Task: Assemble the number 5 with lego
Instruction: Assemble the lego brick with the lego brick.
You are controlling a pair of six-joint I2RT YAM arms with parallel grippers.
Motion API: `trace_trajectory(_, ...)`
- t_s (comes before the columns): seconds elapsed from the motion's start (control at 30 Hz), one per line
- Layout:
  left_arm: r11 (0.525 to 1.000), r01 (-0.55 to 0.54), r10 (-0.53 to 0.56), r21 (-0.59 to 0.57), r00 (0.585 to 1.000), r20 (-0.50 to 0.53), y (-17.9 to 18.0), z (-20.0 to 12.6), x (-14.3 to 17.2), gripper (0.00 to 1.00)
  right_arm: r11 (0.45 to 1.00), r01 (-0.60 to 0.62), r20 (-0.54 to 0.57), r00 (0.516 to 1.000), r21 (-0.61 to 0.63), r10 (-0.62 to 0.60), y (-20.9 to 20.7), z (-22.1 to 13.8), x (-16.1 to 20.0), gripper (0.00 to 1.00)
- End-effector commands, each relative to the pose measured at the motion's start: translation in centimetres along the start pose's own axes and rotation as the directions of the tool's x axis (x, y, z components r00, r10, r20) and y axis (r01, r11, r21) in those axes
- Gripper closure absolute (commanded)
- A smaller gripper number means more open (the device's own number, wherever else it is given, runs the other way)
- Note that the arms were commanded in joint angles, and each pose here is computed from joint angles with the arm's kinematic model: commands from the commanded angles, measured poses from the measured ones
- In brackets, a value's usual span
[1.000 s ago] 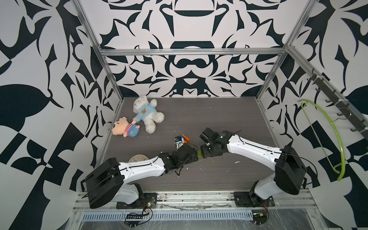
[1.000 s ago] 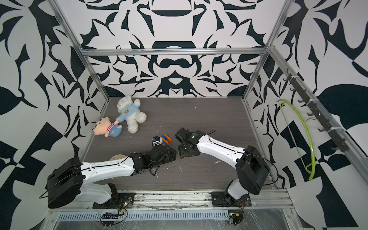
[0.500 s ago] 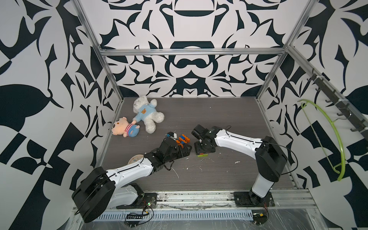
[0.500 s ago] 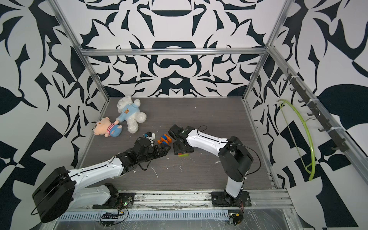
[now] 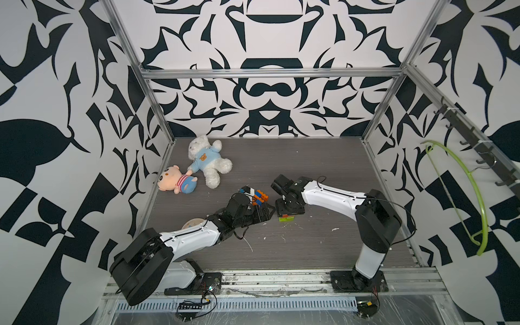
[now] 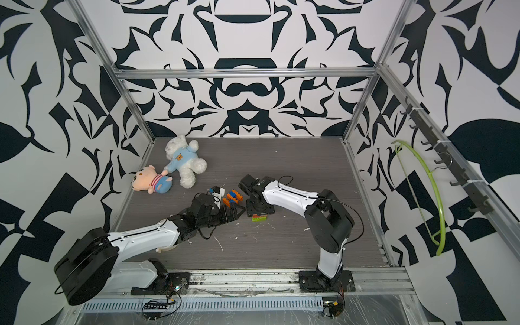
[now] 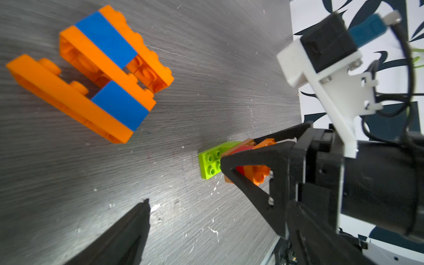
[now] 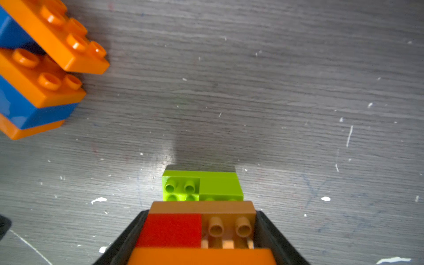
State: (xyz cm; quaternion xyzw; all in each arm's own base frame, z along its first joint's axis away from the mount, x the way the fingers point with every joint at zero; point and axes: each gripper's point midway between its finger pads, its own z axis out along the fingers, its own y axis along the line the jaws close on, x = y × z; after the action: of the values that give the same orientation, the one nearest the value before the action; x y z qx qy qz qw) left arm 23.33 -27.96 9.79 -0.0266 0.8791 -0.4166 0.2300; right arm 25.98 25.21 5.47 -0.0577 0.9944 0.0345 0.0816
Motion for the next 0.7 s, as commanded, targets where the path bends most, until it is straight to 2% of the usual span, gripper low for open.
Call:
trace_trajectory(0.0, 1.0, 0.018, -0.018, -0.022, 1.0, -0.01, 1.1, -0.1, 0.5, 0.01, 1.0, -0.006, 0.003, 1.0, -0.011, 0.006, 0.5, -0.5, -0.5, 0.34)
trace_trajectory(0.17, 0.996, 0.038, -0.038, -0.084, 0.999, -0.004, 2.6, -0.4, 0.7, 0.01, 1.0, -0.009, -0.002, 1.0, 0.012, 0.009, 0.2, -0.4, -0.3, 0.34)
trace_trajectory(0.37, 0.996, 0.038, -0.037, -0.077, 0.999, 0.016, 2.3, -0.9, 0.4, 0.01, 0.998, -0.011, -0.008, 1.0, 0.055, 0.012, -0.2, -0.3, -0.2, 0.34)
trace_trajectory(0.67, 0.996, 0.041, -0.04, -0.079, 0.999, 0.017, 2.2, -0.8, 0.3, 0.01, 1.0, -0.011, -0.028, 1.0, 0.012, 0.011, 0.7, 0.2, 0.1, 0.34)
